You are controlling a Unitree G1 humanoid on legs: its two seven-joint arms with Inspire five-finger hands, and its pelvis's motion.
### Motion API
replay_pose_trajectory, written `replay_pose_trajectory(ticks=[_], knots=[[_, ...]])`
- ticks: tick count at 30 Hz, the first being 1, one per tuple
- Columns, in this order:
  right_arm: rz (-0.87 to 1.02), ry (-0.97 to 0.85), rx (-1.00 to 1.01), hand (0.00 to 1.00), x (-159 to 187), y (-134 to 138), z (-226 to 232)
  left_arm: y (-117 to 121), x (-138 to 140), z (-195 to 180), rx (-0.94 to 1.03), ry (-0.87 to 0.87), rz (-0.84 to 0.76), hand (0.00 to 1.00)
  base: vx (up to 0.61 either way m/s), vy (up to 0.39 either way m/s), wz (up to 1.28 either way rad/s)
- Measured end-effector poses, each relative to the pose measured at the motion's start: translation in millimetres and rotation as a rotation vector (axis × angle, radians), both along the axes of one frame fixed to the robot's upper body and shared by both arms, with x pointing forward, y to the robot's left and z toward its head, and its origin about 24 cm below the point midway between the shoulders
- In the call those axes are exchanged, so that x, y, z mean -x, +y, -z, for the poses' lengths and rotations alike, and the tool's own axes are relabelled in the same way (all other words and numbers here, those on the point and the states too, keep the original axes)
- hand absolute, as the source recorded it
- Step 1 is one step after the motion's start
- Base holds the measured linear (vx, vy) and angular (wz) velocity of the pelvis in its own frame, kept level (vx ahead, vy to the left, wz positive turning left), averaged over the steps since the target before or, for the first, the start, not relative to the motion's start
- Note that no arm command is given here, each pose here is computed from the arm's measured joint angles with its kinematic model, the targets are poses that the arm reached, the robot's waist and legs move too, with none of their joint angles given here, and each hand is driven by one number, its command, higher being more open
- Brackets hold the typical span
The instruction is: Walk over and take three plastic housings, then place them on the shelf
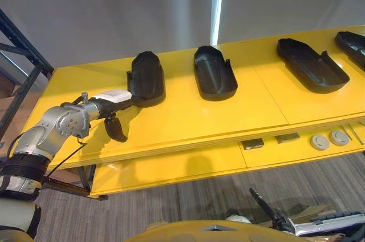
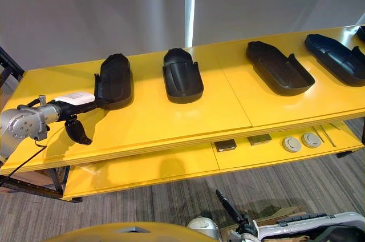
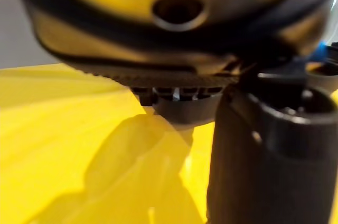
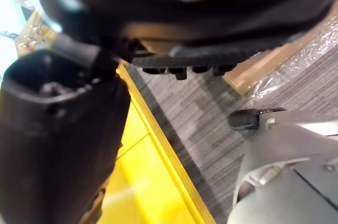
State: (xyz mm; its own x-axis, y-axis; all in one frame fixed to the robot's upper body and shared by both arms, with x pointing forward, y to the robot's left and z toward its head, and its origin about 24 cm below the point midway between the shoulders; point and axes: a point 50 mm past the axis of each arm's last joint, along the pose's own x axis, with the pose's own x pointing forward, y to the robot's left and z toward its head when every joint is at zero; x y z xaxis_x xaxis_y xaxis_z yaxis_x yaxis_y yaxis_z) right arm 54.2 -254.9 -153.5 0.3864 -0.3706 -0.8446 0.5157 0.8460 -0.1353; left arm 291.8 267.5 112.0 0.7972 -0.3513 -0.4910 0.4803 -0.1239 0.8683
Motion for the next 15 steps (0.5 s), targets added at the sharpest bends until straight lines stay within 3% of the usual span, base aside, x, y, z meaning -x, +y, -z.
replay_pose_trajectory(ticks=[15], knots=[[0.011,0.002,-0.004,1.00,1.5,-0.9,0.3,-4.2,7.0,-5.9,-0.032,0.030,0.056,1.00,0.00,0.003,0.01]])
